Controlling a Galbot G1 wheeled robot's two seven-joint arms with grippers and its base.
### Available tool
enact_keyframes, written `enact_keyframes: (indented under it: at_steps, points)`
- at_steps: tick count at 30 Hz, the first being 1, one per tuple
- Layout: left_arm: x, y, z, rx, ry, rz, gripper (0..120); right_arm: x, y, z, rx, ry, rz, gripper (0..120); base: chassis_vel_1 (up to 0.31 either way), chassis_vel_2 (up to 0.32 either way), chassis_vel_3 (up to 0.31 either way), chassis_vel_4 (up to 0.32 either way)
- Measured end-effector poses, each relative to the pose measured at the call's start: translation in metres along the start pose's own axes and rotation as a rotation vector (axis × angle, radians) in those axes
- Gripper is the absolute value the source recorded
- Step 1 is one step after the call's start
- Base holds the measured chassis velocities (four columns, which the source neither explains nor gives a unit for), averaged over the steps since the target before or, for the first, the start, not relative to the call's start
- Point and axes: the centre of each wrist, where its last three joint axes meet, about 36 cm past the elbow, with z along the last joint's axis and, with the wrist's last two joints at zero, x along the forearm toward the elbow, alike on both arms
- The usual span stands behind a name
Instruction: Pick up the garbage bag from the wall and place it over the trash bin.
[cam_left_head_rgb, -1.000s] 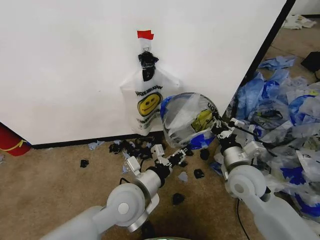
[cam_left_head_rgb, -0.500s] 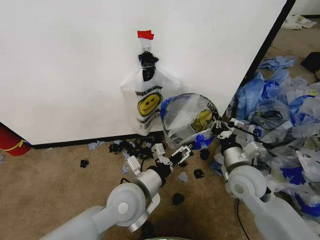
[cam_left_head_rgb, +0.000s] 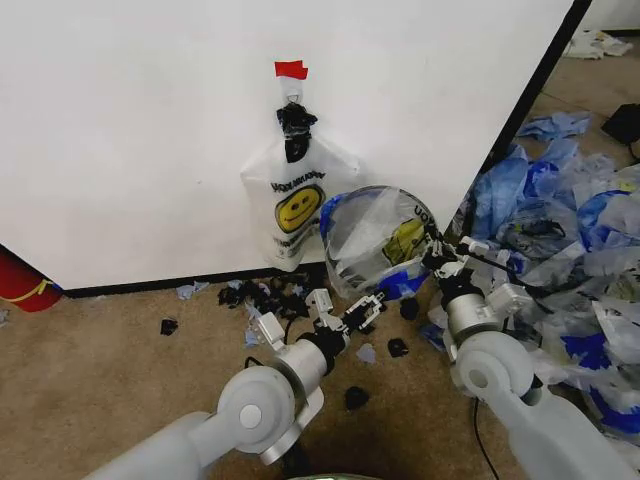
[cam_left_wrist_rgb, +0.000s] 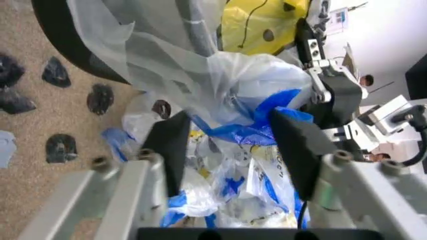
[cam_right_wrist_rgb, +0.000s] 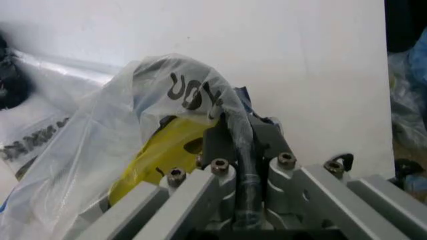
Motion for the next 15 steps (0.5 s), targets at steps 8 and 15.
enact_keyframes:
  at_steps: [8, 15]
  points:
    - [-0.001, -0.0002, 0.0006, 0.001, 0.002, 0.001, 15, -0.0033, -0.0008, 0.0014, 0.003, 0.002, 0.001, 0, 0.0, 0.0, 0.0, 0.0]
    - [-0.0015, -0.0005, 0.001, -0.001, 0.005, 0.0, 0, -0.0069, 0.0008, 0.0049, -0.002, 0.007, 0.001, 0, 0.0, 0.0, 0.0, 0.0]
